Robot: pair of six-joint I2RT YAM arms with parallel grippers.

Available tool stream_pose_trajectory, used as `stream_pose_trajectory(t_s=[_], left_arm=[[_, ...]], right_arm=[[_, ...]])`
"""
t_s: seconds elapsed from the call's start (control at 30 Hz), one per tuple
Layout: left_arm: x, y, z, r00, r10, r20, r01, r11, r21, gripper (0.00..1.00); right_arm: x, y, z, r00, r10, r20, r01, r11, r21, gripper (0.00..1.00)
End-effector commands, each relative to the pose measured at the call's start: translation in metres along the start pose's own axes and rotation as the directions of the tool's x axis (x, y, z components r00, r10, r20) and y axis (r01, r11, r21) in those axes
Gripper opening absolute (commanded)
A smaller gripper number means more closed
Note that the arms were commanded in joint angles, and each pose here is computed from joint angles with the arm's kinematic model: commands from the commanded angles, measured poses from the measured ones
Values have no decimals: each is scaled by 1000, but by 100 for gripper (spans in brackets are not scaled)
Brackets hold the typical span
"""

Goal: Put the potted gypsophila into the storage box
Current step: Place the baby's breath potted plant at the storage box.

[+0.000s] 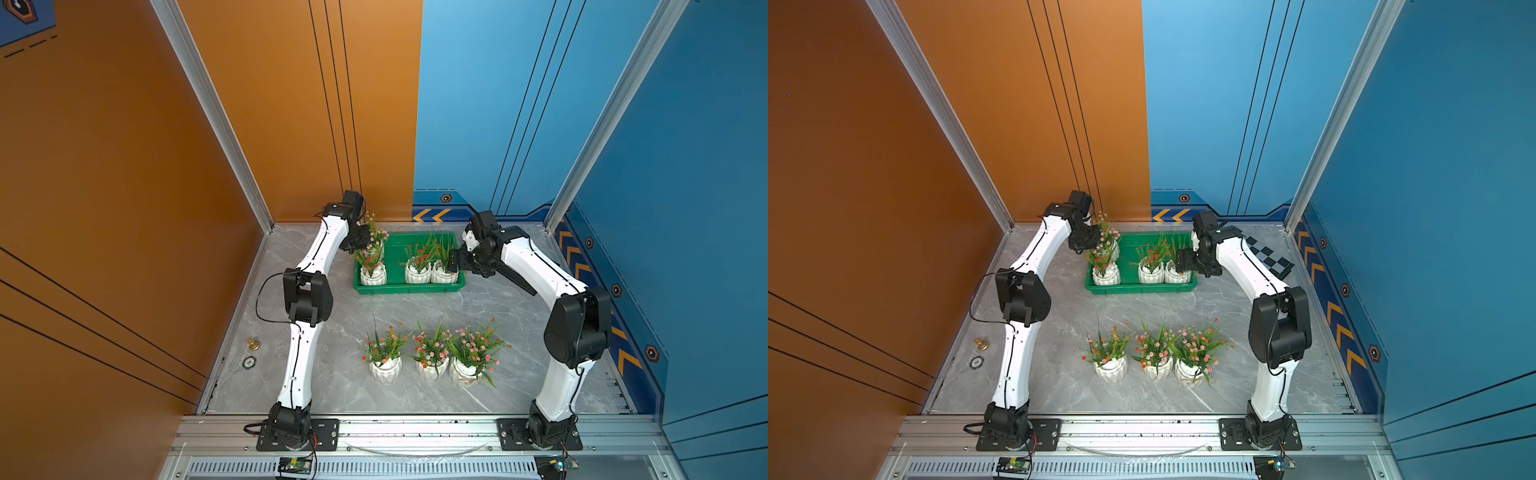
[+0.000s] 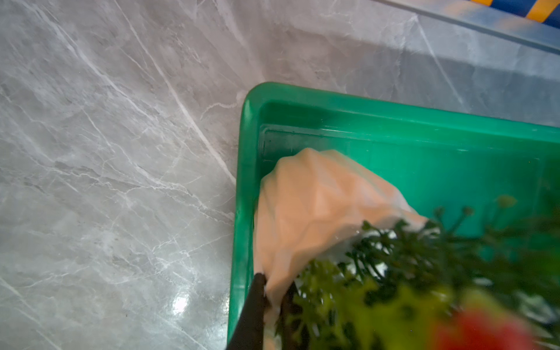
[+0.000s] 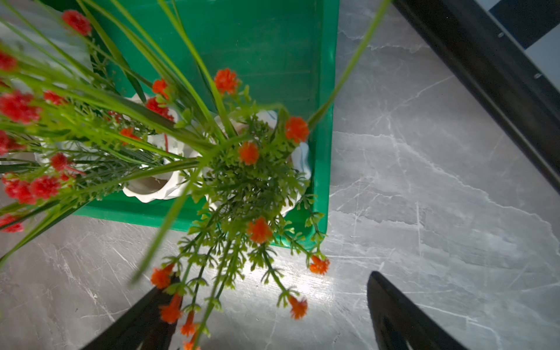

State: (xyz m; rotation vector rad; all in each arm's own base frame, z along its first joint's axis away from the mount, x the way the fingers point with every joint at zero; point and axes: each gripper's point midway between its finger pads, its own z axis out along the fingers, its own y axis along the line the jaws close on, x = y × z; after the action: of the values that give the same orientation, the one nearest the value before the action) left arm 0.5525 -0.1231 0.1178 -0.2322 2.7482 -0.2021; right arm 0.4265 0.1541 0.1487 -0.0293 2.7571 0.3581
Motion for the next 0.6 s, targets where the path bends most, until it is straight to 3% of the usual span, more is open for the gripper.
stream_pose_trajectory(t_s=[0.0,0.17,0.57], left_arm=[[-11,-3,-1,999,4,42,-4,1000,-3,0],[-13,-2,4,999,-2,43,2,1000,-2,3],[-21,2,-5,997,-34,64,33,999,9,24]], right_arm=[[4,-2,2,999,-13,-30,13,1000,-2,96],[4,-3,5,999,-9,-36,9,1000,-2,96],[2,-1,9,999,-9,-40,8,1000,-10,96]])
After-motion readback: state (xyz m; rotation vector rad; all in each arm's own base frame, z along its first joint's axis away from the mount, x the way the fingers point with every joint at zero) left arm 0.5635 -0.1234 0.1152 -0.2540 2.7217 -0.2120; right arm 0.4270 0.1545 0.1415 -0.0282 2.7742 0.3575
